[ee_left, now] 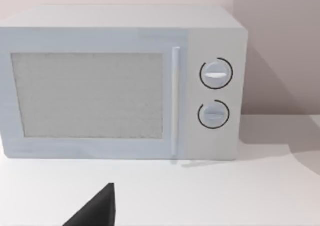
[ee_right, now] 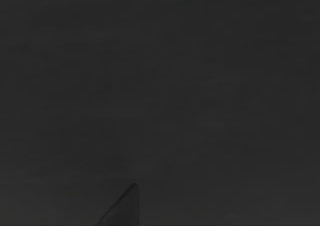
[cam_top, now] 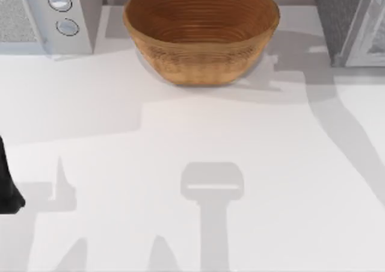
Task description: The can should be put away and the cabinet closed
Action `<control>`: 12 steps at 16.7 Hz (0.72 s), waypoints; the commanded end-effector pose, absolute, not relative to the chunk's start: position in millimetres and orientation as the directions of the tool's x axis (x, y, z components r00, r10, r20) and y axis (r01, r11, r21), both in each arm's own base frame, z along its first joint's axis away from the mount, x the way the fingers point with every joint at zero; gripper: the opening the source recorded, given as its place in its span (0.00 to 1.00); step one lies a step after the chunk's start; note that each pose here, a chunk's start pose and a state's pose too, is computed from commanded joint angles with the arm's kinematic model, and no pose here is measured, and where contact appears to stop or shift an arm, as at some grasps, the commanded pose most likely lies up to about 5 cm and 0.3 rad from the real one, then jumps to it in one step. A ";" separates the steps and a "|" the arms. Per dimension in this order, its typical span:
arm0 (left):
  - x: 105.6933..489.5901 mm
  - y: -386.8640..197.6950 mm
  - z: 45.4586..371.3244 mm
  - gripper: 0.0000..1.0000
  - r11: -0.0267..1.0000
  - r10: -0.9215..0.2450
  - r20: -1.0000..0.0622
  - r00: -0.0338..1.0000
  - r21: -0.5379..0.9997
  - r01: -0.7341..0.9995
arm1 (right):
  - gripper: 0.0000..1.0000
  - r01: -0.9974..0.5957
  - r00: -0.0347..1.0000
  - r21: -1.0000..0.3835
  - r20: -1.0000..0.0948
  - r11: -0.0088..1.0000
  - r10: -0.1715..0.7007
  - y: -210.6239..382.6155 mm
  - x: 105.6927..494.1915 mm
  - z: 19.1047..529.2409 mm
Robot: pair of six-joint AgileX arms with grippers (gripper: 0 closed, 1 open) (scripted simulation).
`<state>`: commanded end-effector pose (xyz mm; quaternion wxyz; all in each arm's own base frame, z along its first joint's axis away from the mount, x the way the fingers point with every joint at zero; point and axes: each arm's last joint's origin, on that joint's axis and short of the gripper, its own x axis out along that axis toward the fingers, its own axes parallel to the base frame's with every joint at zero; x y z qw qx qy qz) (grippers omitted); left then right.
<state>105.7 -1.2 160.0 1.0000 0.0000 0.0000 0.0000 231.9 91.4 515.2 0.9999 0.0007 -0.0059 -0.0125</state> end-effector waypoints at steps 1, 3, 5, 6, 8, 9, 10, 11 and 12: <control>105.7 -1.2 160.0 1.00 1.000 0.000 0.000 1.000 0.000 0.000 | 1.00 0.025 1.000 0.002 0.012 1.000 -0.025 91.5 235.1 515.4; 105.7 -1.2 160.0 1.00 1.000 0.000 0.000 1.000 0.000 0.000 | 1.00 0.024 1.000 0.002 0.011 1.000 -0.024 91.8 241.9 515.3; 105.7 -1.2 160.0 1.00 1.000 0.000 0.000 1.000 0.000 0.000 | 1.00 0.023 1.000 0.001 0.011 1.000 -0.023 92.0 248.6 515.2; 105.7 -1.2 160.0 1.00 1.000 0.000 0.000 1.000 0.000 0.000 | 1.00 0.023 1.000 0.001 0.011 1.000 -0.023 91.9 251.9 515.2; 105.7 -1.2 160.0 1.00 1.000 0.000 0.000 1.000 0.000 0.000 | 1.00 0.024 1.000 0.000 0.011 1.000 -0.024 91.6 258.7 515.1; 105.7 -1.2 160.0 1.00 1.000 0.000 0.000 1.000 0.000 0.000 | 1.00 0.024 1.000 0.000 0.011 1.000 -0.024 91.4 262.0 515.0; 105.7 -1.2 160.0 1.00 1.000 0.000 0.000 1.000 0.000 0.000 | 1.00 0.024 1.000 0.000 0.011 1.000 -0.024 91.3 265.5 514.9; 105.7 -1.2 160.0 1.00 1.000 0.000 0.000 1.000 0.000 0.000 | 1.00 0.024 1.000 0.000 0.010 1.000 -0.024 90.9 269.5 514.5; 105.7 -1.2 160.0 1.00 1.000 0.000 0.000 1.000 0.000 0.000 | 1.00 0.025 1.000 0.000 0.010 1.000 -0.025 90.4 272.2 514.2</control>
